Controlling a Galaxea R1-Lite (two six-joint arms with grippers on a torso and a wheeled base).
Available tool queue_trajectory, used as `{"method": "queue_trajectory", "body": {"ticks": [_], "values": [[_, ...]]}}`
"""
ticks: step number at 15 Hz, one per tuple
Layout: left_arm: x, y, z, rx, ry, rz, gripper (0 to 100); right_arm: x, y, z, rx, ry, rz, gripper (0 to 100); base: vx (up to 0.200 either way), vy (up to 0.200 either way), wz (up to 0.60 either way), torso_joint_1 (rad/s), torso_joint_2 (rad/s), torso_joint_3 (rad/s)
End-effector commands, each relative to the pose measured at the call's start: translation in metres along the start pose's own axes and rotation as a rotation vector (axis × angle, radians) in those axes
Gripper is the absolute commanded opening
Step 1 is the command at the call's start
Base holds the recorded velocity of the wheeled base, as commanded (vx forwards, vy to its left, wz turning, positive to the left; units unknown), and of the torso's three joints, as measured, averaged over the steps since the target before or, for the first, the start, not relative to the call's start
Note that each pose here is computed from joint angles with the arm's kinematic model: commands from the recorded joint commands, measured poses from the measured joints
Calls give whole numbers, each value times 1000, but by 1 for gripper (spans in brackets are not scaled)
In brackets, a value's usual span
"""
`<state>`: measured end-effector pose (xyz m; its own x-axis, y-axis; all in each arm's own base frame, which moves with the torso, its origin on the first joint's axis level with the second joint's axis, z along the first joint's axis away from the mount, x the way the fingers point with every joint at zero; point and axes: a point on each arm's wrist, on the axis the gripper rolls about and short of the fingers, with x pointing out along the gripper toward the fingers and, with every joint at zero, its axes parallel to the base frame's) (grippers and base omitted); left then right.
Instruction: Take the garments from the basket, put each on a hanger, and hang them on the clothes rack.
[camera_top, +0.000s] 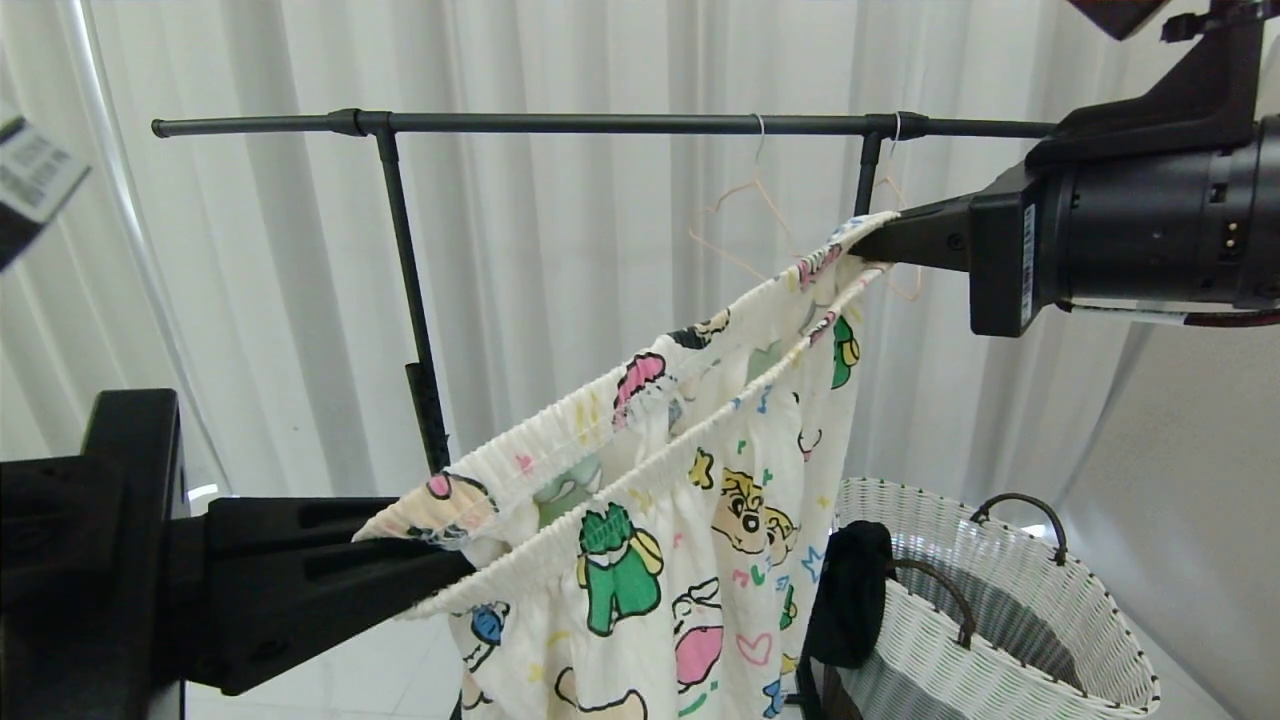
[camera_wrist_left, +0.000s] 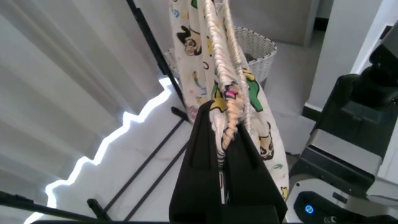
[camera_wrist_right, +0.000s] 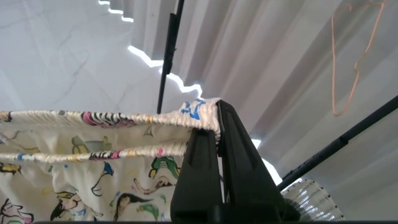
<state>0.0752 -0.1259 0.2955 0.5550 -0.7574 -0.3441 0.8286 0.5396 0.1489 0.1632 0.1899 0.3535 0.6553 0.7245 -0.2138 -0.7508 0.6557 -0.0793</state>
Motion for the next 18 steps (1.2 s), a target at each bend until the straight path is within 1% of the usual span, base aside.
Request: {"method": "queue_trajectory", "body": {"ticks": [1, 2, 4, 5, 6, 7, 8, 11, 13, 15, 18], "values": [[0, 0, 0, 0, 2, 6, 0, -2, 0, 0, 0, -2, 0, 0, 0, 0, 0, 0, 0, 0], [0, 1, 0, 1, 3, 29, 0, -12, -1, 1, 2, -10, -4, 0, 0, 0, 0, 0, 0, 0], [-1, 5, 1, -5, 10, 112, 0, -36, -2, -4, 3, -6, -10, 0, 0, 0, 0, 0, 0, 0], [1, 10, 2, -15, 18, 165, 0, -52, -2, -7, 3, 1, -9, 0, 0, 0, 0, 0, 0, 0], [4, 14, 4, -25, 23, 195, 0, -64, -2, -10, 3, 4, -4, 0, 0, 0, 0, 0, 0, 0], [6, 17, 7, -31, 20, 212, 0, -72, -2, -12, 3, 3, -4, 0, 0, 0, 0, 0, 0, 0], [9, 22, 20, -39, -5, 230, 0, -86, -1, -17, 2, 5, 2, 0, 0, 0, 0, 0, 0, 0], [29, 30, 44, -50, -26, 258, 0, -87, 7, -19, -11, 17, 49, 0, 0, 0, 0, 0, 0, 0], [39, 34, 52, -54, -26, 274, 0, -87, 11, -19, -19, 18, 75, 0, 0, 0, 0, 0, 0, 0], [42, 34, 52, -53, -19, 295, 0, -88, 12, -19, -20, 16, 79, 0, 0, 0, 0, 0, 0, 0], [44, 34, 52, -53, -12, 296, 0, -86, 12, -19, -21, 19, 76, 0, 0, 0, 0, 0, 0, 0]]}}
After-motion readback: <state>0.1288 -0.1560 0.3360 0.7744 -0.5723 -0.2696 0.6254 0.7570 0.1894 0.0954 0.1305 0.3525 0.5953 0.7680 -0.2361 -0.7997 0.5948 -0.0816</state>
